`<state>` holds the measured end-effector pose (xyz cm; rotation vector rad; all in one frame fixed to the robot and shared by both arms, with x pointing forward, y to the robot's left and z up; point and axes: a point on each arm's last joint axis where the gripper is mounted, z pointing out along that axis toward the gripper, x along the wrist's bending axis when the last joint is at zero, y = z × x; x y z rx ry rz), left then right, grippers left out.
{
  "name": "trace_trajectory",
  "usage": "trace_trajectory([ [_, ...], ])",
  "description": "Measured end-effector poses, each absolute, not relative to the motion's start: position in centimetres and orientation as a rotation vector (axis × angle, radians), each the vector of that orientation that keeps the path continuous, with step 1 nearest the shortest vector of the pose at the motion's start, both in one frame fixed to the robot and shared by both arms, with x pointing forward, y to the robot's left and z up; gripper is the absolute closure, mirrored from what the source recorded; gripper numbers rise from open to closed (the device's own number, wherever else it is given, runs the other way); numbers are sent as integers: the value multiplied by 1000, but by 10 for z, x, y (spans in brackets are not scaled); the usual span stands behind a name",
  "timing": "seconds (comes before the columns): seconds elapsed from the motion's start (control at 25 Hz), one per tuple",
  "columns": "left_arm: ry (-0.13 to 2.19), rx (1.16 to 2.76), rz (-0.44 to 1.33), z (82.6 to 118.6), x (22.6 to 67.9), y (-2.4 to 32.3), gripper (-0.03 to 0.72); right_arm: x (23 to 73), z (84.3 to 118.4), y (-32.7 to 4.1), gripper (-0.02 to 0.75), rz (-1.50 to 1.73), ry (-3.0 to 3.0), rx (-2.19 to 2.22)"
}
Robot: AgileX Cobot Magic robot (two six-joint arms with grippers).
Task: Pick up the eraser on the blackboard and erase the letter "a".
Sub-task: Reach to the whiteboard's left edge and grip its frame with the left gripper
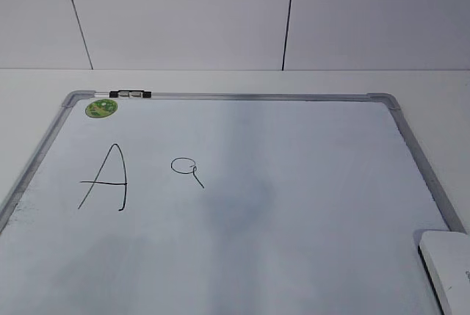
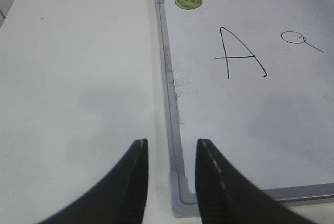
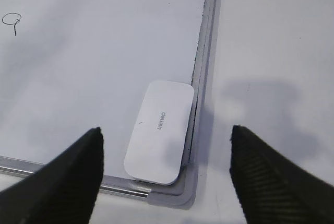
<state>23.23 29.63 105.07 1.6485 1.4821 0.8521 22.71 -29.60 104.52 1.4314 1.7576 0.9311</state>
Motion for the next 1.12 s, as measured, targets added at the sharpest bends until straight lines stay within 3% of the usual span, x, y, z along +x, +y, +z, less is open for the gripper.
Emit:
trace_trajectory([
  [0.76,1482,1648,852,1051,232,296,454,237,1056,-295,160,898,1795,1464],
  [1.12,1475,1626,789,1051,232,292,447,267,1076,-290,160,832,1869,1746],
])
